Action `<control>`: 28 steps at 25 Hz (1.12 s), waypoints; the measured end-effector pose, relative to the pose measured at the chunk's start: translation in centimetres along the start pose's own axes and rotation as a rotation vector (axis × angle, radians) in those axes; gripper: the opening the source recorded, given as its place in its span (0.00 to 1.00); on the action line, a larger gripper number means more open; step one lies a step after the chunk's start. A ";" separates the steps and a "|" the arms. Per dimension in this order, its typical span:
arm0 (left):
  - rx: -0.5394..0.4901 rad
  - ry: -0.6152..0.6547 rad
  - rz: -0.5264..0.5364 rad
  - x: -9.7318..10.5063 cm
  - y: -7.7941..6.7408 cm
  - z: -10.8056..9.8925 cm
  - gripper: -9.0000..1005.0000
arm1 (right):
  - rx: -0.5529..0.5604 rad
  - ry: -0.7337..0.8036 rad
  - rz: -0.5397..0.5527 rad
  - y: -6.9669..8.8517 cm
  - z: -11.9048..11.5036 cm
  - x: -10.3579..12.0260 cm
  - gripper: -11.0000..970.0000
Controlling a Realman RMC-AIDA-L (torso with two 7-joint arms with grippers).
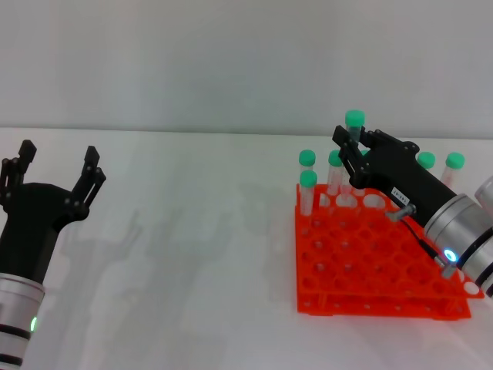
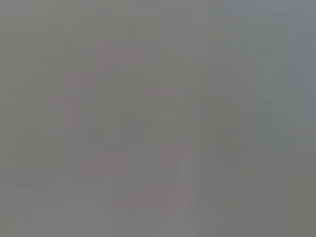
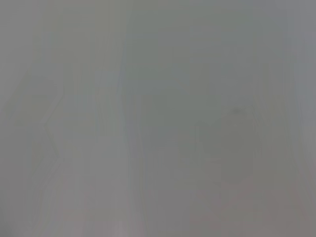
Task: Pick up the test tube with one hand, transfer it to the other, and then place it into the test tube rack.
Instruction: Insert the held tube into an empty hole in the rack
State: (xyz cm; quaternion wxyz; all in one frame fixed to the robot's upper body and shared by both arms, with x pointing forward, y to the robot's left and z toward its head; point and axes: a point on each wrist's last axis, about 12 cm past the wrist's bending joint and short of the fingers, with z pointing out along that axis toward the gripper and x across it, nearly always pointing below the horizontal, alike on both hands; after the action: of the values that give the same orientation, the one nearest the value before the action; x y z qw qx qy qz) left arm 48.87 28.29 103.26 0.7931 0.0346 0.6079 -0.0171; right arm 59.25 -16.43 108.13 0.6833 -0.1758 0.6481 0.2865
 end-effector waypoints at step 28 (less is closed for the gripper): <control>0.059 0.020 -0.053 0.2 -0.6 -0.5 0.89 | 0.061 0.050 0.118 1.7 1.0 0.9 0.23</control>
State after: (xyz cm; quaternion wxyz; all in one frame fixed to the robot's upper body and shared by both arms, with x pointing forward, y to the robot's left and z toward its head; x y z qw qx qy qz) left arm 48.40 27.72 102.88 0.7850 0.0419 0.6156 -0.0554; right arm 58.96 -14.31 107.55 0.6538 -0.1235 0.6828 0.3018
